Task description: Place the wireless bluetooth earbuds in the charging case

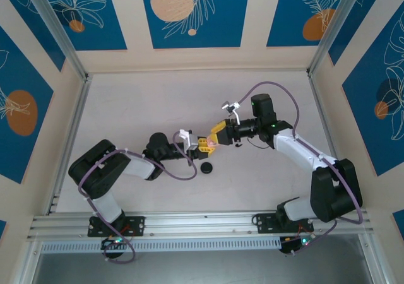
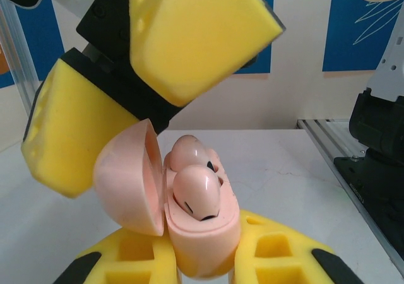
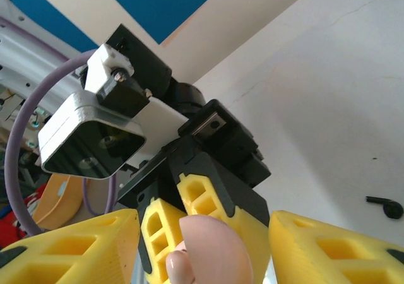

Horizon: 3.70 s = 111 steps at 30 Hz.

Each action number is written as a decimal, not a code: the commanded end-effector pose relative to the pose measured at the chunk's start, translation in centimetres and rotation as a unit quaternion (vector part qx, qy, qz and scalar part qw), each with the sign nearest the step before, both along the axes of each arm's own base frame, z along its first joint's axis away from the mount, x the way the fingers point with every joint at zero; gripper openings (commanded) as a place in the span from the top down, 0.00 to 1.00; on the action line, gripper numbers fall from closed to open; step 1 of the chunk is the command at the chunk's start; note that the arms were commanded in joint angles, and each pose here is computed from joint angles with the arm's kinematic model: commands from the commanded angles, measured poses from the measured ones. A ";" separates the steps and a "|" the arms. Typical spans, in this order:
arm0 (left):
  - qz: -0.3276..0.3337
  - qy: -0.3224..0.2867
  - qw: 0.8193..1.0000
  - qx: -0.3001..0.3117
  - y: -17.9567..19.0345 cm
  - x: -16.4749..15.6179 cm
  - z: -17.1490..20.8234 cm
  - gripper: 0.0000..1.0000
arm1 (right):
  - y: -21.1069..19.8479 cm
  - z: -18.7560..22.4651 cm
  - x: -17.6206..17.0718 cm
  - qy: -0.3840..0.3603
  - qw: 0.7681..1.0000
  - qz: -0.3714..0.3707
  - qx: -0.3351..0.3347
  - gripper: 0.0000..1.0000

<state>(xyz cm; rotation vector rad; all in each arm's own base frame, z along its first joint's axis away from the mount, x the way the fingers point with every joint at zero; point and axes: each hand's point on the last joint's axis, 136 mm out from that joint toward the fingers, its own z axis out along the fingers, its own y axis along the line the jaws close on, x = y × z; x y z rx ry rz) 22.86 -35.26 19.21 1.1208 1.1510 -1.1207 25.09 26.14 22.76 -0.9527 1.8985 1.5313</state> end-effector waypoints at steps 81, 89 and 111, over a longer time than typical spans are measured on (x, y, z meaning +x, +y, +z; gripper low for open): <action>0.016 -0.046 0.999 -0.024 0.5 -0.5 2.1 0.58 | -3.0 0.6 -3.9 -0.308 0.946 0.094 0.024 0.95; 0.151 -0.039 0.988 0.007 2.0 3.6 -0.9 0.28 | -5.0 -2.3 -0.2 -0.157 0.984 -0.008 -0.084 0.95; 0.283 0.028 0.955 0.086 4.0 8.2 -7.9 0.27 | -17.4 -14.5 9.2 0.178 0.893 -0.221 -0.349 0.95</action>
